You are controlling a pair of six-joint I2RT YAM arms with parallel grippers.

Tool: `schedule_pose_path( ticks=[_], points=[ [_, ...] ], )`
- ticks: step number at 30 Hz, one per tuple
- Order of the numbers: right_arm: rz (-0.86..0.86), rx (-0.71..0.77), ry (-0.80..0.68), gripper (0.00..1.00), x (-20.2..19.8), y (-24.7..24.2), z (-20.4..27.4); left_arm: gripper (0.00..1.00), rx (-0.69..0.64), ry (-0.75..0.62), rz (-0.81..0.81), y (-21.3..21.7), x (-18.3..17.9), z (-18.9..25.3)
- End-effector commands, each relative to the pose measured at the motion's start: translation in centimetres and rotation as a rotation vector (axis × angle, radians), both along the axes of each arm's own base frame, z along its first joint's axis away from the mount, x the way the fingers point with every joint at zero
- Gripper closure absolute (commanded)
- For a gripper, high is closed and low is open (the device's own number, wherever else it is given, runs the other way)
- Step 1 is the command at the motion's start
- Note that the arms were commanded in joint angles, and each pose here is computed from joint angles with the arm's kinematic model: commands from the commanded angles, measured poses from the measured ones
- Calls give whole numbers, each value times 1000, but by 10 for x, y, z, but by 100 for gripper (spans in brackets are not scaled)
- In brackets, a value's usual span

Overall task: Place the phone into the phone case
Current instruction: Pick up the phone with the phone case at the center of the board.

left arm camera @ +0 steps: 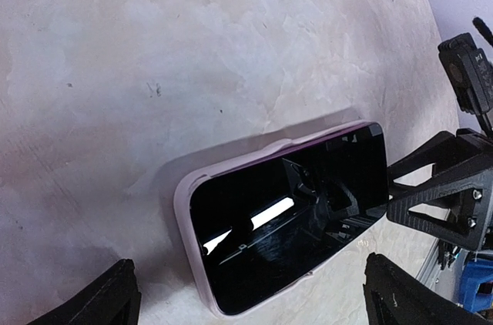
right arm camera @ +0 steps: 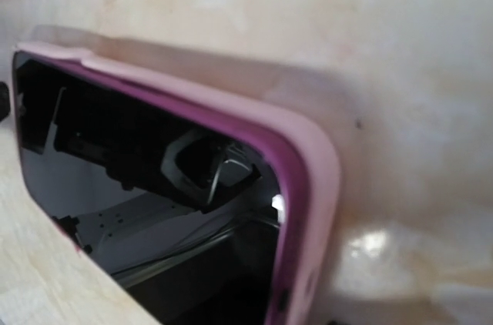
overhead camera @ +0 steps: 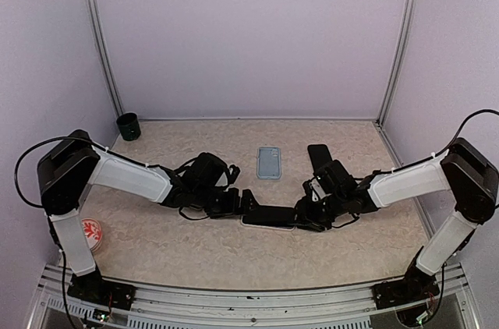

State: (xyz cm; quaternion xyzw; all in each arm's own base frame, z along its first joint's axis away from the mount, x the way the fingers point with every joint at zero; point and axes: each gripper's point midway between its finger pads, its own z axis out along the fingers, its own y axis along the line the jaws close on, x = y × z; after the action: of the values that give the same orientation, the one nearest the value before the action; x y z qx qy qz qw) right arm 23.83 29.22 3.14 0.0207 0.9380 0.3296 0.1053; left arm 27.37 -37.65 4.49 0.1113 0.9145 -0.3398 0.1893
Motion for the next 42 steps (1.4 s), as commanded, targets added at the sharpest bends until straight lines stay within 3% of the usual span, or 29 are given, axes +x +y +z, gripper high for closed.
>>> schedule_pose_path(
  ticks=[1,6,12,26,42],
  points=[
    [-20,-53,34,61,1,-7,-13,1,-5,12,-26,-7,-6,-8],
    [-9,-91,47,67,1,-10,-22,1,-4,27,-44,-11,-12,-14],
    [23,35,53,68,-1,10,-18,1,-21,50,-65,-16,-18,-21],
    [97,345,-160,68,16,42,72,1,-24,68,-82,-19,-24,-26],
    [107,369,-178,68,21,46,82,1,-39,68,-93,-18,-25,-21]
  ],
)
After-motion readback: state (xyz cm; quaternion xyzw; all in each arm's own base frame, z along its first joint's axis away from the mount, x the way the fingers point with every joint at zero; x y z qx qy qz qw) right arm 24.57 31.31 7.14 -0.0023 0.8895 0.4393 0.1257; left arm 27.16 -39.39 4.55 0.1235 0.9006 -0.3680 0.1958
